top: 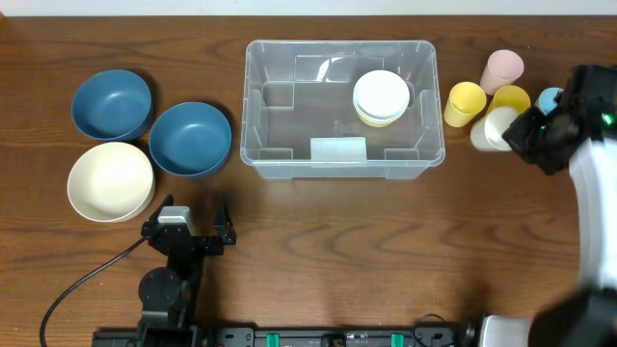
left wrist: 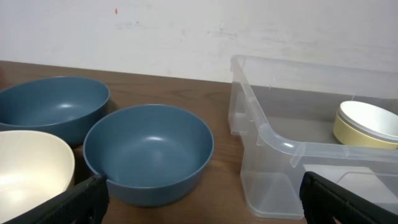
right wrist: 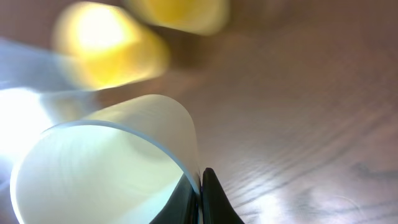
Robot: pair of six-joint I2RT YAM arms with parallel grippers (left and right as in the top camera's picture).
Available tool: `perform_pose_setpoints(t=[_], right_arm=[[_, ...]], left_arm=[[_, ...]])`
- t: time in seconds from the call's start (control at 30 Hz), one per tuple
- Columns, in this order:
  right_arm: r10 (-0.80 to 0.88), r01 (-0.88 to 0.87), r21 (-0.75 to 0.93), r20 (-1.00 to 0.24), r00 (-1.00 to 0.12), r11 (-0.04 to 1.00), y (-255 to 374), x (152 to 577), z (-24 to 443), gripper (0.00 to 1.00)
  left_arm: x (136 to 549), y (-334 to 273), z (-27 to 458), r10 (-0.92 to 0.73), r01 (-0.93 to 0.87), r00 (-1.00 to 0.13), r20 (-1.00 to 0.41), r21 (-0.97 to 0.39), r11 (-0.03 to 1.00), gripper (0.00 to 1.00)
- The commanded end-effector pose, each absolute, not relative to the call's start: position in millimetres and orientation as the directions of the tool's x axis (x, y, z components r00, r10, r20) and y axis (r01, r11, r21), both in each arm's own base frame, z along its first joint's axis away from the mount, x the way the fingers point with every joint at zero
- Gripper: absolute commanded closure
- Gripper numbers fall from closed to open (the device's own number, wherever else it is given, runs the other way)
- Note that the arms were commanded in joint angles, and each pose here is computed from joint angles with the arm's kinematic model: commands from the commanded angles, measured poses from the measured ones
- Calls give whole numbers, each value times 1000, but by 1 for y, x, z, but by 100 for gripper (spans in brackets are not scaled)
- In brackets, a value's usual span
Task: Pack container
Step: 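Carry the white cup into the bin and set it down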
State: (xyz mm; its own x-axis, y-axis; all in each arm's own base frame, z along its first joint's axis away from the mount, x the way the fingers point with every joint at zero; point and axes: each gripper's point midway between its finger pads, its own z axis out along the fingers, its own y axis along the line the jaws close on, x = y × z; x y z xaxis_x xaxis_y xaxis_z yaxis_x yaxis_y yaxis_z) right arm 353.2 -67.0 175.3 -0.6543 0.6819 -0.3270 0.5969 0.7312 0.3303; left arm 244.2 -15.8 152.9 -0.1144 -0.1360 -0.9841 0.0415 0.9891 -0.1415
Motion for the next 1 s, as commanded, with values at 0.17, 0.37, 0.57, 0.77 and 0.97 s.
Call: perform_pose_setpoints(t=[0.17, 0.37, 0.57, 0.77, 0.97], right_arm=[[443, 193, 410, -693, -569, 891, 8, 322, 315, 99], [347, 96, 366, -721, -600, 926, 49, 318, 317, 99], [258, 67, 319, -607, -752, 945, 87, 342, 258, 99], [167, 42, 262, -476, -864, 964, 122, 365, 187, 99], [152, 47, 245, -432, -889, 968, 132, 385, 148, 99]], left_arm=[[244, -14, 136, -127, 27, -161, -979, -133, 991, 2], [244, -14, 136, -127, 27, -161, -979, -133, 991, 2], [244, -14, 136, -127, 27, -161, -979, -133, 991, 2], [244, -14, 136, -127, 27, -161, -979, -133, 991, 2], [244, -14, 136, -127, 27, -161, -979, -133, 991, 2]])
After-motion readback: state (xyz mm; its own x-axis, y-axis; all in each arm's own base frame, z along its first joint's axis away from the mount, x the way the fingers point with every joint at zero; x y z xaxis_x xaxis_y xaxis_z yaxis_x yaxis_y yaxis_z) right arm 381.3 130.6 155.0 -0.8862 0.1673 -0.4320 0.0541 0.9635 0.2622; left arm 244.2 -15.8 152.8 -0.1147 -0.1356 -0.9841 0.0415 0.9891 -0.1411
